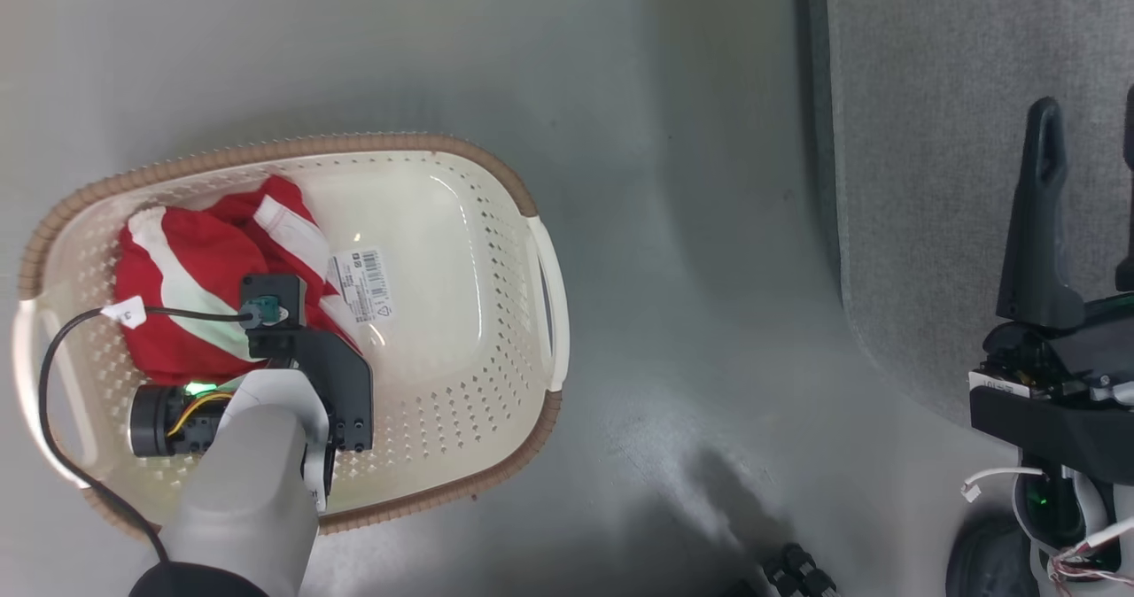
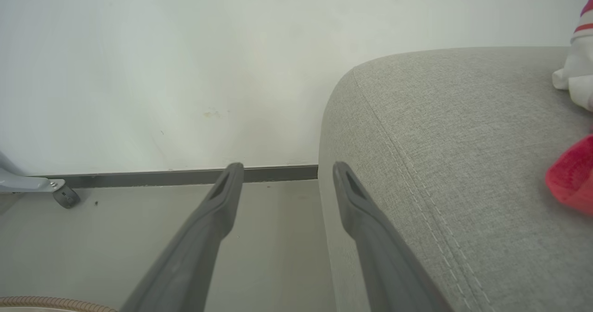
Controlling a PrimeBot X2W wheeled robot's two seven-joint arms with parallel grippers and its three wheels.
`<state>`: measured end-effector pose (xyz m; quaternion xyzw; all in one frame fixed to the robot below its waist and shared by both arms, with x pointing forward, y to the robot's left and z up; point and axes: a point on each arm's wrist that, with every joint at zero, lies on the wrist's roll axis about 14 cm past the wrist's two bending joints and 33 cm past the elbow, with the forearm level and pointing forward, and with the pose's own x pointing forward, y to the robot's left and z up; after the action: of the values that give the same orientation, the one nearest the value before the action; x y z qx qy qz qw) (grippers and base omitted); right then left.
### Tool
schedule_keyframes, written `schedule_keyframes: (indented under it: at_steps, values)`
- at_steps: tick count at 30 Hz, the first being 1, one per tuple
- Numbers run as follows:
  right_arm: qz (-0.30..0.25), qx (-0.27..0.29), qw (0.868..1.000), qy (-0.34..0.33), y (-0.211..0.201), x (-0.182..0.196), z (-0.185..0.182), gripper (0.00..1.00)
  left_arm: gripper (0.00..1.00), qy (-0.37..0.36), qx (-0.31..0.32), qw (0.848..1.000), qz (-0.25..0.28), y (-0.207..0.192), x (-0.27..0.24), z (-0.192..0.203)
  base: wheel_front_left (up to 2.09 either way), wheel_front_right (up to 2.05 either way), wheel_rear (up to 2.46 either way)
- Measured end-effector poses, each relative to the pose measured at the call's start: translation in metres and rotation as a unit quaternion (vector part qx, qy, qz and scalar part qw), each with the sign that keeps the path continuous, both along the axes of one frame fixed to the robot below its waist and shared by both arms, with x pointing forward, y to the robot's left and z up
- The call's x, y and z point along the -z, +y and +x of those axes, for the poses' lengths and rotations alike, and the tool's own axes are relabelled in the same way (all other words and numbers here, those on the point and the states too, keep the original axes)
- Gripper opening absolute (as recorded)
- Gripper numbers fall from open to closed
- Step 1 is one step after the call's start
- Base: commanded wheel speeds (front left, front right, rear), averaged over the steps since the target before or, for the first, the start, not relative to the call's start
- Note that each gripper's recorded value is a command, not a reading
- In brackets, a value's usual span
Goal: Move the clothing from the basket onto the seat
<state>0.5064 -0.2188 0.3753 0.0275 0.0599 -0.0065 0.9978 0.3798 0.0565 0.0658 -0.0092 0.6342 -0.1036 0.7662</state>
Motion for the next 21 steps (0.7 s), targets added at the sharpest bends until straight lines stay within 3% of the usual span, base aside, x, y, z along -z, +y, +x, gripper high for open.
schedule_keyframes:
  at_steps: [21]
  values:
    - [0.019, -0.025, 0.999, -0.034, 0.015, -0.04, 0.002, 1.0, 0.0, -0.117, 0.008, 0.993, -0.006, 0.018, -0.075, 0.022, 0.0, 0.0, 0.0]
